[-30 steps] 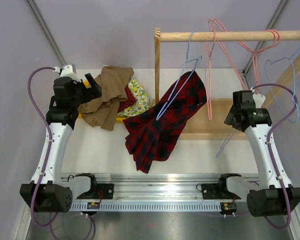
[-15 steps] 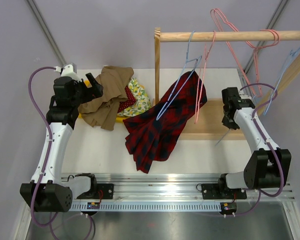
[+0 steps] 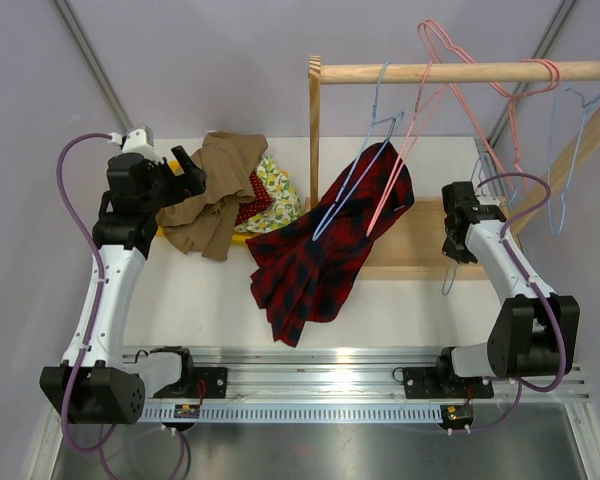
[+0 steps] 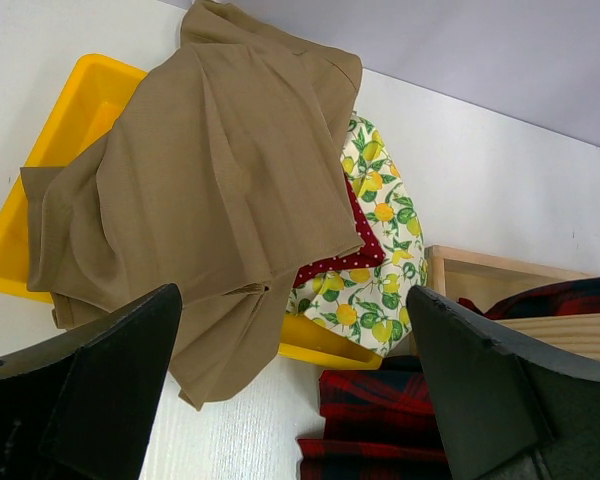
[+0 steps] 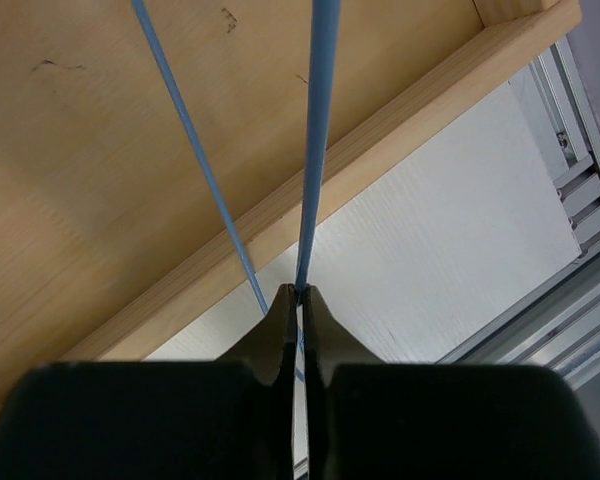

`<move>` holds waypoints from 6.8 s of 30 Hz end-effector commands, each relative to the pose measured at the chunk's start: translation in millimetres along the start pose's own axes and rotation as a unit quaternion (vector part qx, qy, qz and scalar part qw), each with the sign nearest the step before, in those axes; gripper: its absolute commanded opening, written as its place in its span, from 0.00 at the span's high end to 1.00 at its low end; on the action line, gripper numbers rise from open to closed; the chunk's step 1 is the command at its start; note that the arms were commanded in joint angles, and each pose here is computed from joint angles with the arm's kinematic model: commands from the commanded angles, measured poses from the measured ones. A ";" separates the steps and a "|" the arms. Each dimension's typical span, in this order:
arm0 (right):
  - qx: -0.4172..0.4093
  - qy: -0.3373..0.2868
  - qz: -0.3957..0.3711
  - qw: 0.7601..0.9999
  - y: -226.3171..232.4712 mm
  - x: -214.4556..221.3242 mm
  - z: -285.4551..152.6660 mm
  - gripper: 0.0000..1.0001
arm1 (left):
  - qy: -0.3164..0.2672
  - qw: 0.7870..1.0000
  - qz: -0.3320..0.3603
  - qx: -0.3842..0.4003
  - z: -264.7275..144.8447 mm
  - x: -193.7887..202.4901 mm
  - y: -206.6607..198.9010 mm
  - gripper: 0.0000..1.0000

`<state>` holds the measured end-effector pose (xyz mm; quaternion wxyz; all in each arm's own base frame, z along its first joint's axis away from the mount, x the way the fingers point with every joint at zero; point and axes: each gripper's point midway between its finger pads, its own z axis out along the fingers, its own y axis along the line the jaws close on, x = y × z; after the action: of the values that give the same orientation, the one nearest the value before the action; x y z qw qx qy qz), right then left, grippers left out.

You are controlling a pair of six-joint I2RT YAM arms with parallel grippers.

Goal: Remove the skirt from the hanger

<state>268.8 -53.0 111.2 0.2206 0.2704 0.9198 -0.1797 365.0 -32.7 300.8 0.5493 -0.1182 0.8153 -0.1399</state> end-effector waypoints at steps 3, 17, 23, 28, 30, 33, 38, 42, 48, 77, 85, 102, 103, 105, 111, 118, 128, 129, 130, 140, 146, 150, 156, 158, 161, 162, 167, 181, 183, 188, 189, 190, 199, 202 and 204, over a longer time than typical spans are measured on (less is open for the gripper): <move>-0.018 -0.016 0.020 0.999 5.0 -7.0 -1.5 1.00 | -0.029 0.999 0.005 0.017 -4.6 -17.3 -9.2 0.01; -0.192 -0.088 0.093 0.973 1.4 -39.2 -126.9 1.00 | -0.029 0.999 0.005 0.015 -2.9 -17.2 -7.5 0.01; -0.262 -0.093 0.110 0.954 -3.8 -29.1 -172.1 1.00 | -0.026 1.000 0.005 0.013 -0.2 -14.8 -6.0 0.01; -0.289 -0.102 0.116 0.945 -13.7 -18.8 -193.6 1.00 | -0.025 1.000 0.005 0.009 1.6 -13.9 -4.0 0.01; -0.299 -0.117 0.117 0.940 -19.4 -18.7 -205.2 1.00 | -0.022 1.000 0.005 0.009 2.7 -12.5 -3.6 0.01; -0.330 -0.133 0.106 0.928 -20.3 -20.5 -224.9 1.00 | -0.024 1.000 0.005 0.008 2.5 -12.8 -3.2 0.01; -0.413 -0.185 0.063 0.889 -12.6 -31.7 -270.9 1.00 | -0.025 1.000 0.007 0.003 1.9 -13.1 -1.2 0.01; -0.446 -0.207 0.025 0.870 -7.9 -37.7 -292.3 1.00 | -0.027 1.000 0.010 -0.001 1.4 -13.6 0.3 0.01; -0.486 -0.221 0.000 0.845 3.5 -44.4 -309.8 1.00 | -0.030 0.999 0.011 -0.003 -0.5 -15.2 1.0 0.01; -0.442 -0.389 0.065 0.806 -35.1 -115.0 -363.7 1.00 | -0.030 0.999 0.012 -0.004 -0.5 -15.2 1.1 0.01; -0.466 -0.388 0.055 0.793 -47.6 -91.4 -383.5 1.00 | -0.029 0.999 0.013 -0.007 0.8 -14.7 2.4 0.01; -0.496 -0.372 0.068 0.782 -67.4 -42.9 -392.0 1.00 | -0.024 0.999 0.014 -0.017 5.7 -10.9 7.4 0.01; -0.500 -0.380 0.071 0.775 -70.1 -45.6 -400.0 1.00 | -0.022 0.999 0.014 -0.018 6.7 -10.2 8.0 0.01; -0.508 -0.381 0.070 0.769 -68.1 -51.7 -408.6 1.00 | -0.022 0.999 0.015 -0.018 6.9 -10.5 8.0 0.01; -0.530 -0.408 0.074 0.740 -73.1 -66.9 -443.3 1.00 | -0.020 0.999 0.016 -0.022 8.6 -9.8 10.0 0.01; -0.540 -0.418 0.079 0.726 -70.6 -77.3 -453.1 1.00 | -0.020 0.999 0.016 -0.020 8.4 -9.7 8.8 0.01; -0.544 -0.461 0.104 0.693 -62.6 -123.2 -472.5 1.00 | -0.018 1.000 0.016 -0.018 8.6 -9.4 8.1 0.01; -0.542 -0.462 0.105 0.694 -62.3 -125.9 -472.8 1.00 | -0.019 0.999 0.017 -0.019 8.1 -10.0 8.8 0.01; -0.542 -0.465 0.105 0.692 -63.2 -127.3 -475.3 1.00 | -0.019 0.999 0.017 -0.020 8.5 -9.7 9.0 0.01; -0.525 -0.421 0.102 0.733 -54.9 -109.0 -438.4 1.00 | -0.016 1.000 0.015 -0.013 8.5 -8.7 6.2 0.01; -0.515 -0.406 0.096 0.749 -58.8 -92.8 -426.3 1.00 | -0.017 1.000 0.014 -0.011 8.0 -8.9 5.5 0.01; -0.510 -0.404 0.094 0.754 -61.0 -88.7 -423.2 1.00 | -0.017 1.000 0.014 -0.011 7.8 -8.9 5.4 0.01; -0.497 -0.407 0.090 0.761 -66.0 -85.5 -419.8 0.72 | -0.016 1.000 0.014 -0.013 8.4 -7.9 6.8 0.01; -0.492 -0.411 0.090 0.762 -69.0 -84.5 -419.3 0.39 | -0.016 1.000 0.014 -0.013 8.6 -7.6 6.9 0.01; -0.484 -0.425 0.091 0.760 -75.4 -86.0 -423.4 0.13 | -0.017 1.000 0.014 -0.011 9.0 -8.3 5.8 0.01; -0.483 -0.432 0.089 0.756 -78.0 -87.0 -427.5 0.09 | -0.015 1.000 0.014 -0.012 9.1 -7.3 6.2 0.01; -0.541 -0.471 0.053 0.694 -77.3 -90.1 -480.0 0.09 | -0.015 1.000 0.014 -0.011 8.6 -7.2 5.9 0.01; -0.698 -0.299 -0.005 0.651 51.2 -120.2 -440.8 0.17 | -0.018 1.000 0.016 -0.016 7.5 -8.3 7.5 0.01; -0.700 -0.298 -0.009 0.649 59.6 -124.0 -438.3 0.17 | -0.017 1.000 0.016 -0.018 7.9 -7.9 8.6 0.01; -0.708 -0.279 -0.028 0.648 91.8 -127.3 -434.1 0.18 | -0.018 1.000 0.017 -0.020 8.4 -8.7 9.3 0.01; -0.709 -0.277 -0.028 0.647 94.8 -127.9 -433.2 0.19 | -0.017 0.999 0.017 -0.021 8.4 -8.5 9.7 0.01; -0.710 -0.278 -0.027 0.647 97.0 -128.9 -433.4 0.19 | -0.017 0.999 0.017 -0.022 8.4 -8.2 10.1 0.01; -0.718 -0.272 -0.036 0.640 96.0 -121.1 -444.6 0.19 | -0.013 0.999 0.018 -0.027 10.8 -6.3 12.4 0.01; -0.728 -0.267 -0.032 0.631 102.5 -122.9 -445.7 0.20 | -0.015 0.999 0.019 -0.027 10.2 -7.5 12.4 0.01; -0.728 -0.260 -0.034 0.633 112.8 -123.8 -440.9 0.21 | -0.016 0.999 0.019 -0.029 9.5 -7.9 13.1 0.01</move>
<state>289.5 173.7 504.2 0.5559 -0.0506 0.6872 0.4649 371.8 -24.6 289.1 0.5411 -0.1232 0.8238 -0.1152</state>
